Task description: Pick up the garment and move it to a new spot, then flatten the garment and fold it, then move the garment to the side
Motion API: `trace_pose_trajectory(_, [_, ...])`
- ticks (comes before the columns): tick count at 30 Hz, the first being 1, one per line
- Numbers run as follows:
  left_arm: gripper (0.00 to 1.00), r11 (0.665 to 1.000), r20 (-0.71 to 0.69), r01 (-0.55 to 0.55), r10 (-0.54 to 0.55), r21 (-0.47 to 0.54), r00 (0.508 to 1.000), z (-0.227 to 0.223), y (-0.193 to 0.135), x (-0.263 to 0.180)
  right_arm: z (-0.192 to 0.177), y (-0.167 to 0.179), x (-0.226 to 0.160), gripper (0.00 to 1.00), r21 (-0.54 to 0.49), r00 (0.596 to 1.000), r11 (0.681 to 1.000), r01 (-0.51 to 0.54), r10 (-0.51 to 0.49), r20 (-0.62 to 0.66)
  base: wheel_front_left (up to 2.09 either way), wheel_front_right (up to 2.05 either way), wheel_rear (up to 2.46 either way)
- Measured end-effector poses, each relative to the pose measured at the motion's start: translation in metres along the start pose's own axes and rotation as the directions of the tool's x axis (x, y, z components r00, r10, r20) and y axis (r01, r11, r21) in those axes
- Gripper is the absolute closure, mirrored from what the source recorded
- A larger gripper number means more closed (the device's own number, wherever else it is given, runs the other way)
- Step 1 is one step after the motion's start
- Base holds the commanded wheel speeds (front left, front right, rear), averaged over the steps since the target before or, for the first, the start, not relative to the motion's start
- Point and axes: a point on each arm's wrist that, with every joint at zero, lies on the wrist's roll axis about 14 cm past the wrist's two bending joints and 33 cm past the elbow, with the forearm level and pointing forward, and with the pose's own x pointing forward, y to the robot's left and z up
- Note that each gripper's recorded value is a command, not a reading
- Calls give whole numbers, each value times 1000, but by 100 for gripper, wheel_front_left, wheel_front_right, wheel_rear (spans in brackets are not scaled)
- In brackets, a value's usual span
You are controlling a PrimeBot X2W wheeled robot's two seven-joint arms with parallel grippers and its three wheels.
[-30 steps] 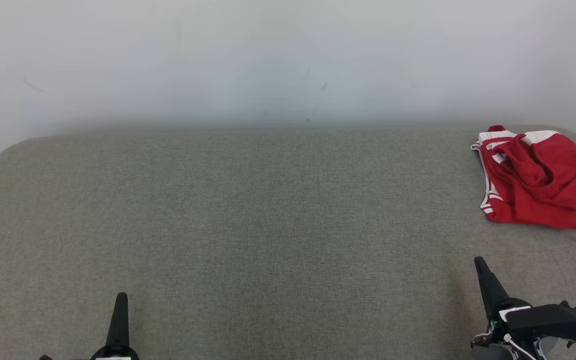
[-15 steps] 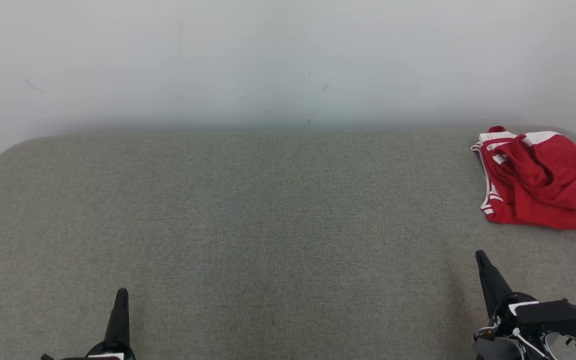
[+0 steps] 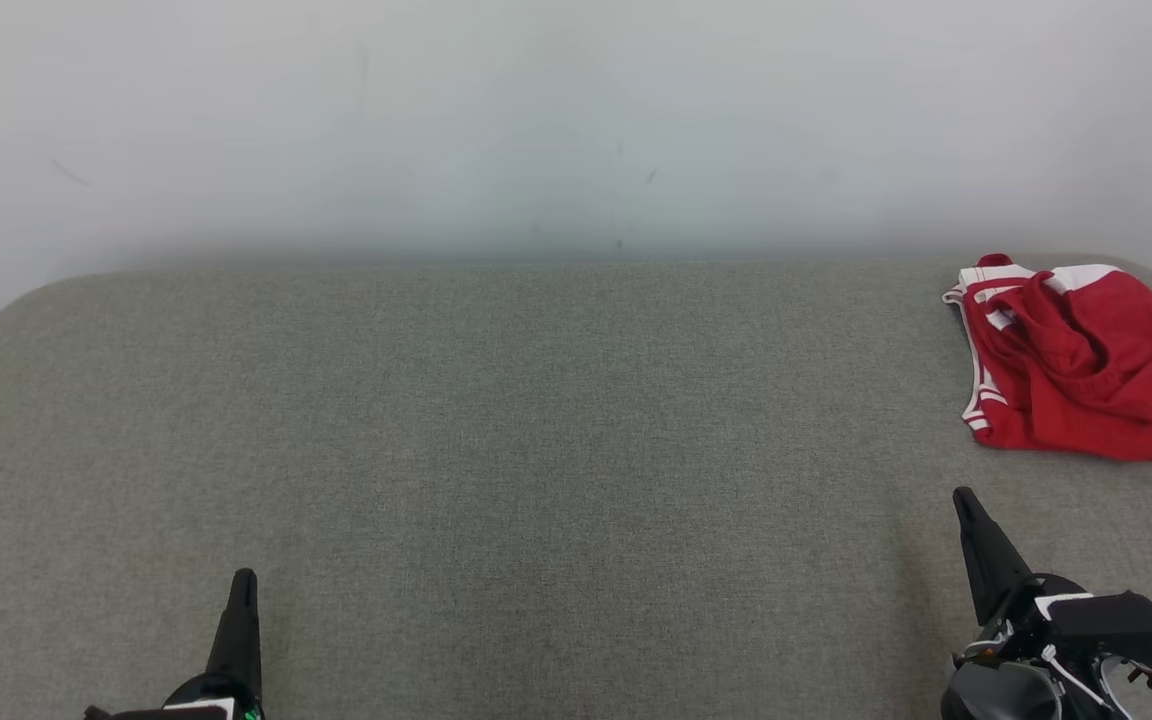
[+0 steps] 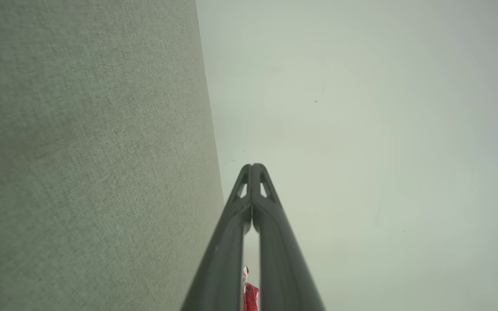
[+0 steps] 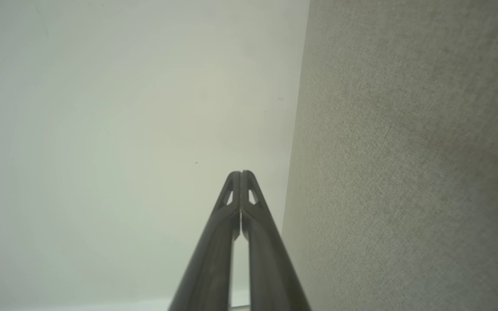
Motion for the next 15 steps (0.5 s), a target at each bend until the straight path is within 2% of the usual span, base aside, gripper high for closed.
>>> trace_pose_trajectory(15, [100,1000,-3,8,-8,-18,1000,0,-2,0,0,1,0,100,17,1000,1000,-6,6,-3,0,0,0])
